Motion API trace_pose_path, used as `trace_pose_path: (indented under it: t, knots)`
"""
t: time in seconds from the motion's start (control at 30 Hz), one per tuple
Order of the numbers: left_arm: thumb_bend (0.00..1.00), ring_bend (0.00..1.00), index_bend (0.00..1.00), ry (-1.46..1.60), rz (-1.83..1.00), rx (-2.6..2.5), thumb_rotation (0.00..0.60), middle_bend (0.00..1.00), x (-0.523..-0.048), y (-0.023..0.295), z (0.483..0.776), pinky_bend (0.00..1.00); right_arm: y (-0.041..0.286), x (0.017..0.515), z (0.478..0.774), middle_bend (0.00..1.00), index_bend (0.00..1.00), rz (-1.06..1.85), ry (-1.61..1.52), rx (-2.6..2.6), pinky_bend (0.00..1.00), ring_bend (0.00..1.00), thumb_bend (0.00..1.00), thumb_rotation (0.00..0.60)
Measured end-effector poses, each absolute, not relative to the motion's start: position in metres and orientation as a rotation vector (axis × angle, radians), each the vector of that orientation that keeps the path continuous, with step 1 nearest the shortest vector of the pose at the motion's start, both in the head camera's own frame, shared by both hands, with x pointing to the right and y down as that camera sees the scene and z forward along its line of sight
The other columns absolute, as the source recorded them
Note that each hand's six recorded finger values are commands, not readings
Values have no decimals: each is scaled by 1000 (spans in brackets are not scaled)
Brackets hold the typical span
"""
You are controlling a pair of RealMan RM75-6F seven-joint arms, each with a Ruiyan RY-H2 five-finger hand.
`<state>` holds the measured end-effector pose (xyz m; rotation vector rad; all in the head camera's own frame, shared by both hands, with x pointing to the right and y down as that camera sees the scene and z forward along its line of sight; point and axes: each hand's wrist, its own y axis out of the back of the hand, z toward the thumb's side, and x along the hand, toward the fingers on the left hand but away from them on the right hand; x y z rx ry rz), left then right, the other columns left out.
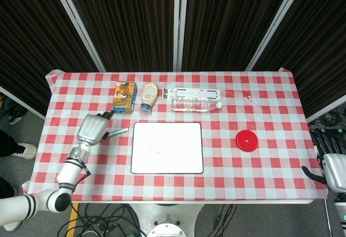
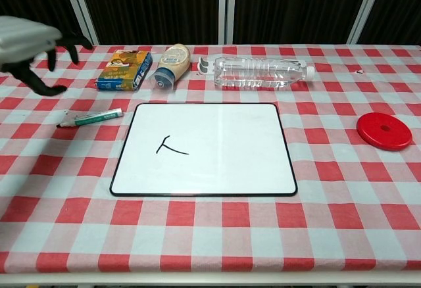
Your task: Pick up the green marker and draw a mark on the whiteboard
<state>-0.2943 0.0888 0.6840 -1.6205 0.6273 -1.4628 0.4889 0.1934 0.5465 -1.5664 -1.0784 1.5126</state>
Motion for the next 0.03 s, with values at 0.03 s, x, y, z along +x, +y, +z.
trace_pose_path:
  t: [0.03]
  knots:
    - [277,298,157,696,-1464,-1593,600,246,-310,90,671,443,195,491,546,27,0,1513,-1084,-1566,0,0,101,600]
